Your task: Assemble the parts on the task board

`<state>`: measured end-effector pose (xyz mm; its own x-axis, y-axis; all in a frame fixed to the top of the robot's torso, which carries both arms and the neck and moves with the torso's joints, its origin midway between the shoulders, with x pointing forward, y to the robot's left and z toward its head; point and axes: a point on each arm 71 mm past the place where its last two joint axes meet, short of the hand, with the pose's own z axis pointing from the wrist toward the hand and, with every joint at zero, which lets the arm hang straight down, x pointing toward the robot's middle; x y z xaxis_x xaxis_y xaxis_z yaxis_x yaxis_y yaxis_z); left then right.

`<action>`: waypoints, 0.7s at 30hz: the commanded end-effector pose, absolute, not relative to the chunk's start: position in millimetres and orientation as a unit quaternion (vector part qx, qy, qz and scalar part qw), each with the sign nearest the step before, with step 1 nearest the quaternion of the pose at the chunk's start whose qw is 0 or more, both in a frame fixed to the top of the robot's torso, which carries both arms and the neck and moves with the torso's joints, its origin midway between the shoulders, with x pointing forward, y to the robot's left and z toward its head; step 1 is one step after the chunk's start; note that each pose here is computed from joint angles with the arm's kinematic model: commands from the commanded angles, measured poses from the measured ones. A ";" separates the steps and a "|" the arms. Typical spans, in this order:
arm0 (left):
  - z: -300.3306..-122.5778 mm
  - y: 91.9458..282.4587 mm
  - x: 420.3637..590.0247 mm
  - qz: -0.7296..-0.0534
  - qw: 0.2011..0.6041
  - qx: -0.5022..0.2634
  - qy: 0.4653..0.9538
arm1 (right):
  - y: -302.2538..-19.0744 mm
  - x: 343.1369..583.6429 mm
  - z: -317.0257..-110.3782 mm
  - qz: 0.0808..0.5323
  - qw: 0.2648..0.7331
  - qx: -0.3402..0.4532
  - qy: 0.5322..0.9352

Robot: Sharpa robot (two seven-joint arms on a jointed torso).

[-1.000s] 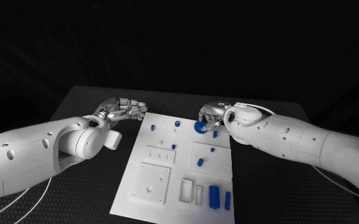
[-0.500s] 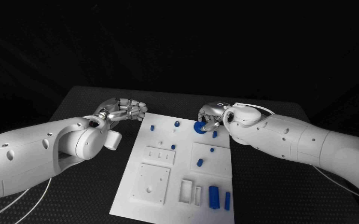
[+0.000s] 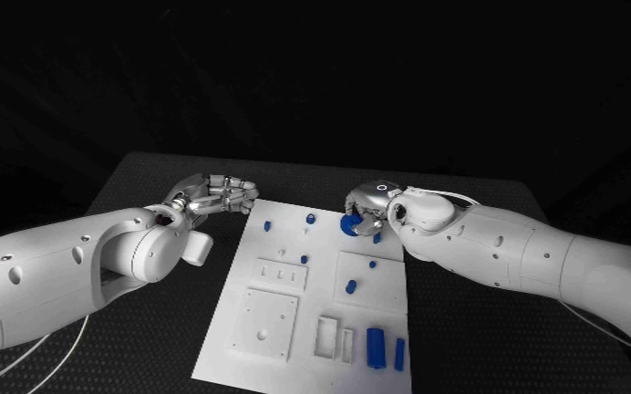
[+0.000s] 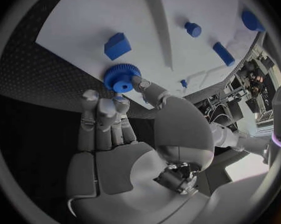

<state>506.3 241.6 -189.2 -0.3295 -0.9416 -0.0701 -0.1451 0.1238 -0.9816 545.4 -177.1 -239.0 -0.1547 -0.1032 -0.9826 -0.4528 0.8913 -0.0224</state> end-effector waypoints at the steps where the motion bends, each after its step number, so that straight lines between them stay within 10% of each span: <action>1: -188.2 240.3 505.5 -0.512 0.389 -0.421 0.640 | -179.2 537.9 -260.1 0.117 0.589 -0.211 0.772; 21: -188.3 241.8 505.4 -0.511 0.389 -0.422 0.641 | -188.6 538.3 -268.7 0.125 0.562 -0.198 0.793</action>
<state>505.7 243.7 -189.3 -0.3267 -0.9425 -0.0705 -0.1486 0.1249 -0.9810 547.0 -180.8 -240.1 -0.1496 -0.1003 -0.9837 -0.4638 0.8857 -0.0197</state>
